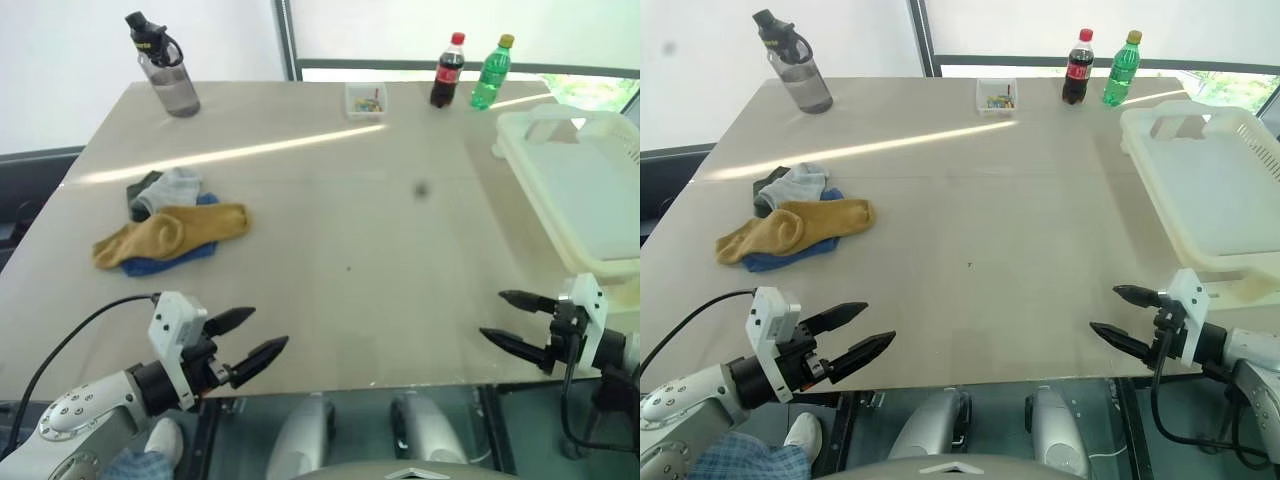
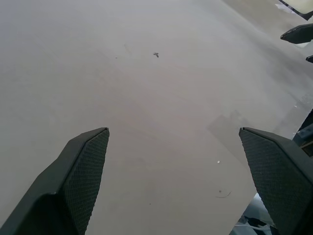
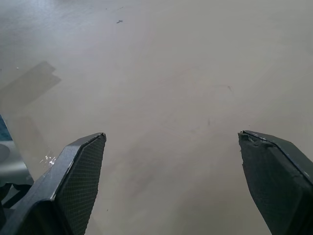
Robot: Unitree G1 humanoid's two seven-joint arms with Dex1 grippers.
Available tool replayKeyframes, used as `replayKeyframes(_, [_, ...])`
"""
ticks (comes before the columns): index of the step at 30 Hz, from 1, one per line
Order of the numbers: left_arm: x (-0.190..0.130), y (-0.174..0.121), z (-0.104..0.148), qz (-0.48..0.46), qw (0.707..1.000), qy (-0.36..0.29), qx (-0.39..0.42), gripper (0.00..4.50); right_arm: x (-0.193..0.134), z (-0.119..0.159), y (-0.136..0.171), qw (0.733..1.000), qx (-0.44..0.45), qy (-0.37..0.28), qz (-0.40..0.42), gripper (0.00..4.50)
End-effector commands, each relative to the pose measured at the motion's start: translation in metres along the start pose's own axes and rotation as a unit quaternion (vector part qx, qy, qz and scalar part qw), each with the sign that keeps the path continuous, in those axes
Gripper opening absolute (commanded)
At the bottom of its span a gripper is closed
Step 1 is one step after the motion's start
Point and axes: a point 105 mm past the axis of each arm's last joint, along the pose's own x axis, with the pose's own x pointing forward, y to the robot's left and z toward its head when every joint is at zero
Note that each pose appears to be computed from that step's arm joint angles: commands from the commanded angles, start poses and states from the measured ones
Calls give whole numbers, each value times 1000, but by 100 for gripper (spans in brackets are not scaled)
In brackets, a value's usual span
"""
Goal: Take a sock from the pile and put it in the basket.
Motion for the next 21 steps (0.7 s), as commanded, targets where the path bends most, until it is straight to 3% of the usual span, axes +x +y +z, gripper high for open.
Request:
replayKeyframes(1, [-2,-4,10,-10,999,-19,24,450,-6,11,-7,1000,-21,-17,-6,444])
replayKeyframes(21, [-5,15,14,4,998,-50,27,450,-4,16,-15,998,-46,-40,-2,444])
